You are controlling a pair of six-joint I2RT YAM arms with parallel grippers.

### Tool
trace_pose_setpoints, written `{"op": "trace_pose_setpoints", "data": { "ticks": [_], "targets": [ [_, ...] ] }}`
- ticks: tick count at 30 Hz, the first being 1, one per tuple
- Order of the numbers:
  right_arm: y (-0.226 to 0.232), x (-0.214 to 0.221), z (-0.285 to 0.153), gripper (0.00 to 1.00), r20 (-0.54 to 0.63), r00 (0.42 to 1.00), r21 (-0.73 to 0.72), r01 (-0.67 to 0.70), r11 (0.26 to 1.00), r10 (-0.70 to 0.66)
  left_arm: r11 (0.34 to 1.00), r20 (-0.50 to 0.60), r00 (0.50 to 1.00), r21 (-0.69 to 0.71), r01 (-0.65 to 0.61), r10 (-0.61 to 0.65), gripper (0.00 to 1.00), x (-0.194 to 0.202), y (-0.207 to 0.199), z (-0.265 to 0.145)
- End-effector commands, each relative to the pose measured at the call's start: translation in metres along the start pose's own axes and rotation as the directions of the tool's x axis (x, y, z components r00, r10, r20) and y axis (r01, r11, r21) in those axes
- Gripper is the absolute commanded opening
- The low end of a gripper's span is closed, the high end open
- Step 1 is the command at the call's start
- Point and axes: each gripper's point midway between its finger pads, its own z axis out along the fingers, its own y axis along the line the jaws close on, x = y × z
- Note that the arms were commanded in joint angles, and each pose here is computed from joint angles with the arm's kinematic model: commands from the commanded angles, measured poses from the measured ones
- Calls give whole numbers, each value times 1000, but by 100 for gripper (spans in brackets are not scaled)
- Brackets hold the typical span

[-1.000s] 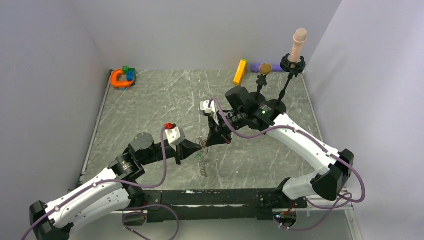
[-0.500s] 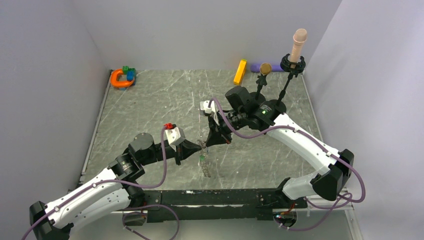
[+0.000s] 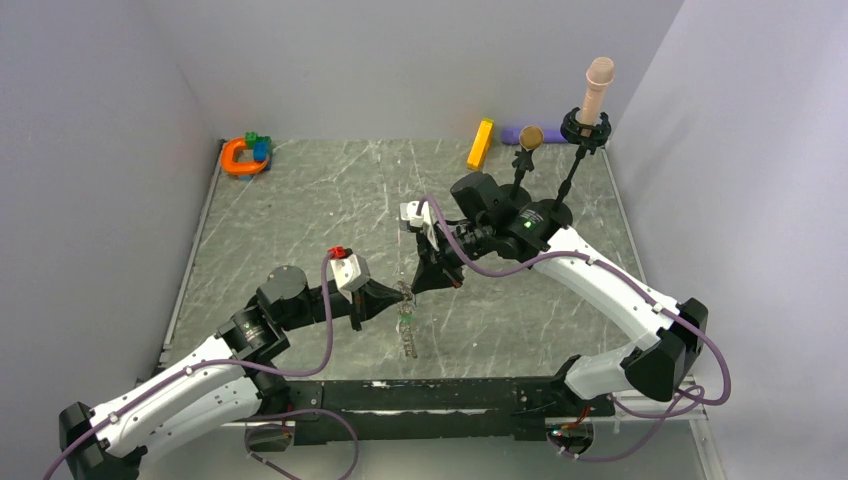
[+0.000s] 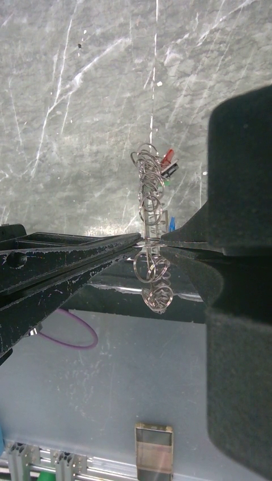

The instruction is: Put the keys on the keyring

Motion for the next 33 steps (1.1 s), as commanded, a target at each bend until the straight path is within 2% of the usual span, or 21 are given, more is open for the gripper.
{"op": "trace_pose_setpoints", "data": {
  "ticks": [1,18,33],
  "targets": [
    [5,-13,-1,0,34,998,-19,49,999,-48,999,125,992,42,-30,25,0,-41,-11,0],
    [15,-9,-1,0,36,997,-72,67,995,-64,996,172,984,73,-51,38,0,-47,-18,-4],
    [22,-21,-8,0,61,992,-97,120,988,-114,996,117,993,72,-44,36,0,-32,-16,-7]
  ]
}}
